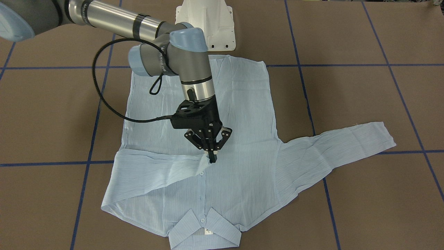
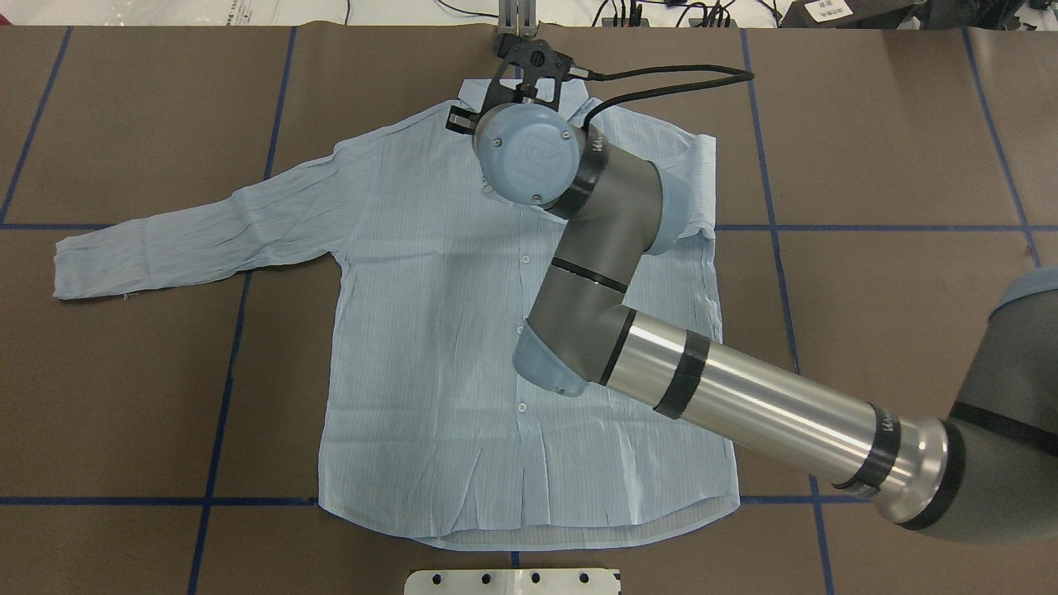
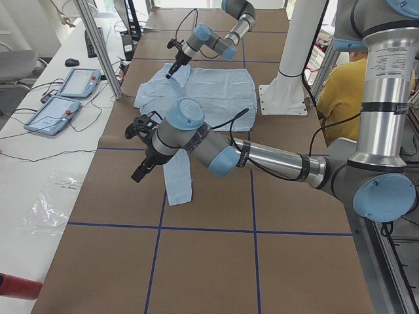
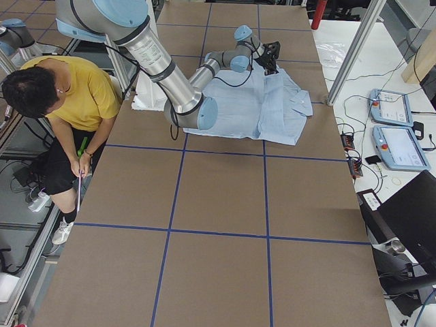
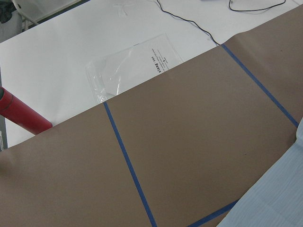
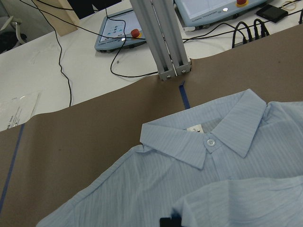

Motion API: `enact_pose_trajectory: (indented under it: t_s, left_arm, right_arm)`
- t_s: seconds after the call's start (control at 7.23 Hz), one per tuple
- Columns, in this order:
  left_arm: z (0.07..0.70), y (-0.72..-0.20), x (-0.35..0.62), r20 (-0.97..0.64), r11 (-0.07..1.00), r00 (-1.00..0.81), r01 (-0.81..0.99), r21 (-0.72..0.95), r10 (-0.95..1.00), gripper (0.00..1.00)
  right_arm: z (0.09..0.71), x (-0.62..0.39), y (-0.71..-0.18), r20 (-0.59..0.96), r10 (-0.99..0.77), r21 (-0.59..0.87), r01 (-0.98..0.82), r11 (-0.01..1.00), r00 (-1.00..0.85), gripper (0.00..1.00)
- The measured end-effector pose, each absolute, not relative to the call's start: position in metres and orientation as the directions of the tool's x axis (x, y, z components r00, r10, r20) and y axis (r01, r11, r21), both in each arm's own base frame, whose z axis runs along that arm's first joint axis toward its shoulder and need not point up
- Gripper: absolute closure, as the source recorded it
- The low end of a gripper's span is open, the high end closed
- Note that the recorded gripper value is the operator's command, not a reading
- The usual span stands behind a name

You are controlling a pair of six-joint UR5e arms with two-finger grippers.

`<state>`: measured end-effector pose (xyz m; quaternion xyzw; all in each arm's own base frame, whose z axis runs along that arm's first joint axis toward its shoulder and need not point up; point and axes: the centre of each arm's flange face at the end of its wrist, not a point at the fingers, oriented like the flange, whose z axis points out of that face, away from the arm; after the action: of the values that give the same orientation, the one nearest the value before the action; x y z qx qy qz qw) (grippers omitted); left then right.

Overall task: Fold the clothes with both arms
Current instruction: 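Carry the grasped sleeve with the right gripper across the shirt's chest, then release the sleeve and raise the right gripper away from the shirt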

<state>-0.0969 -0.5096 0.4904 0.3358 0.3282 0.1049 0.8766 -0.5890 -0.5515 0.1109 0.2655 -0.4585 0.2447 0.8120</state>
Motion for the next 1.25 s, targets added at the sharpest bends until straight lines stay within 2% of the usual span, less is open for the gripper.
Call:
enact_pose_trajectory:
  t_s: [0.14,0.69,0.97,1.25]
  left_arm:
    - [0.491,-0.510,-0.097,-0.507,0.754,0.763,0.038,0.656,0.402,0.00]
    - [0.493,-0.510,-0.096,-0.513,0.759,0.760,0.040,0.650,0.399,0.00]
    - [0.490,-0.513,-0.083,-0.514,0.750,0.741,0.023,0.661,0.431,0.00]
    - [0.506,-0.521,-0.034,-0.550,0.744,0.694,0.030,0.668,0.465,0.00]
  right_arm:
    - [0.096,-0.613,-0.547,0.871,0.146,0.215,-0.631,0.745,0.469,0.00]
    - [0.062,-0.630,-0.543,0.842,0.130,0.244,-0.584,0.774,0.523,0.00]
    - [0.069,-0.584,-0.587,0.813,0.185,0.182,-0.542,0.820,0.553,0.00]
    - [0.122,-0.477,-0.621,0.777,0.172,0.157,-0.452,0.878,0.605,0.00]
